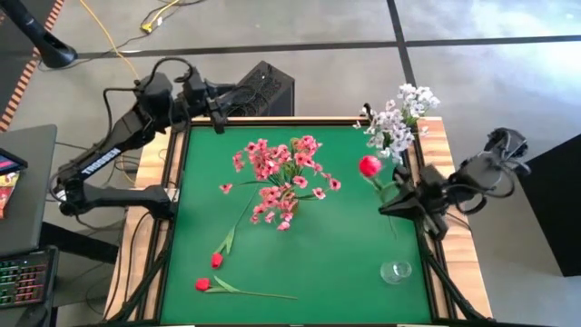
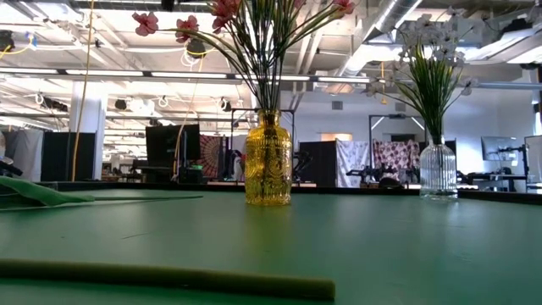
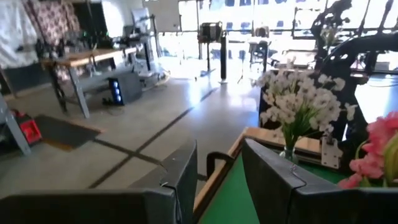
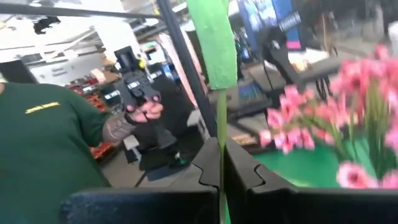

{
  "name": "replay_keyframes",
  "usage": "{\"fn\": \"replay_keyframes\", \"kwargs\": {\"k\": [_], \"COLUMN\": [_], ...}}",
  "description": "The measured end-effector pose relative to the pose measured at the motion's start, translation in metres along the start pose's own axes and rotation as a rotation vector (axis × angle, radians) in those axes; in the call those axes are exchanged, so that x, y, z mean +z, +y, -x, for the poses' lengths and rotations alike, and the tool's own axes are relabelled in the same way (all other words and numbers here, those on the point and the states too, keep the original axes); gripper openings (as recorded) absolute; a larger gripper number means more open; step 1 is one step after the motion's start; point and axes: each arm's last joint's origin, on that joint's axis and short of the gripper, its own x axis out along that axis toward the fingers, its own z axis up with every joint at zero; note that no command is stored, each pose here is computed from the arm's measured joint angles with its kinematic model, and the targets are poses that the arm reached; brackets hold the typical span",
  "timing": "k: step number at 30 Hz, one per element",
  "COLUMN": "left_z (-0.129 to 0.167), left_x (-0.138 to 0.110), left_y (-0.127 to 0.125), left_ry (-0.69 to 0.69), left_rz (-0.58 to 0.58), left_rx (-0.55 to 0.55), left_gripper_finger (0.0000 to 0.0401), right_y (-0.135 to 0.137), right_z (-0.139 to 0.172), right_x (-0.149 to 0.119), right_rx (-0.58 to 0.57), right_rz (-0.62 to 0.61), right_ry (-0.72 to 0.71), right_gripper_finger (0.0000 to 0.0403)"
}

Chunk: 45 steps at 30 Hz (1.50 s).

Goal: Sort flowers into vase by color
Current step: Put the red flower into the bottom transparent vase

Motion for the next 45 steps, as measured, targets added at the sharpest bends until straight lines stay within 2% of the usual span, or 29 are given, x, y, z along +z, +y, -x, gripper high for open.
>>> {"fn": "replay_keyframes", "kwargs": {"k": [5, 10, 14, 18, 26, 33, 45], "left_z": [-0.004, -0.008, -0.01, -0.01, -0.01, -0.01, -0.01], "left_x": [-0.014, -0.018, -0.017, -0.014, -0.013, -0.013, -0.013], "left_y": [0.002, 0.002, 0.003, 0.004, 0.004, 0.005, 0.006], "left_ry": [0.03, 0.045, 0.025, -0.001, -0.017, -0.017, -0.019], "left_rz": [0.038, 0.046, 0.064, 0.072, 0.116, 0.173, 0.217], "left_rx": [0.01, 0.01, 0.011, 0.014, 0.018, 0.045, 0.075], "left_gripper_finger": [0.0116, 0.0116, 0.0116, 0.0116, 0.0116, 0.0116, 0.0116], "right_y": [0.0, 0.007, 0.011, 0.013, 0.009, -0.001, -0.011], "right_z": [-0.002, -0.001, 0.006, 0.016, 0.034, 0.046, 0.053], "right_x": [-0.026, -0.047, -0.061, -0.078, -0.115, -0.145, -0.171], "right_rx": [0.029, 0.11, 0.118, 0.102, 0.097, 0.111, 0.127], "right_rz": [-0.104, -0.124, -0.148, -0.131, 0.0, -0.01, -0.034], "right_ry": [0.021, 0.032, 0.036, 0.058, 0.079, 0.069, 0.045], "right_gripper_finger": [0.0027, 0.0027, 0.0027, 0.0027, 0.0027, 0.0027, 0.0027]}}
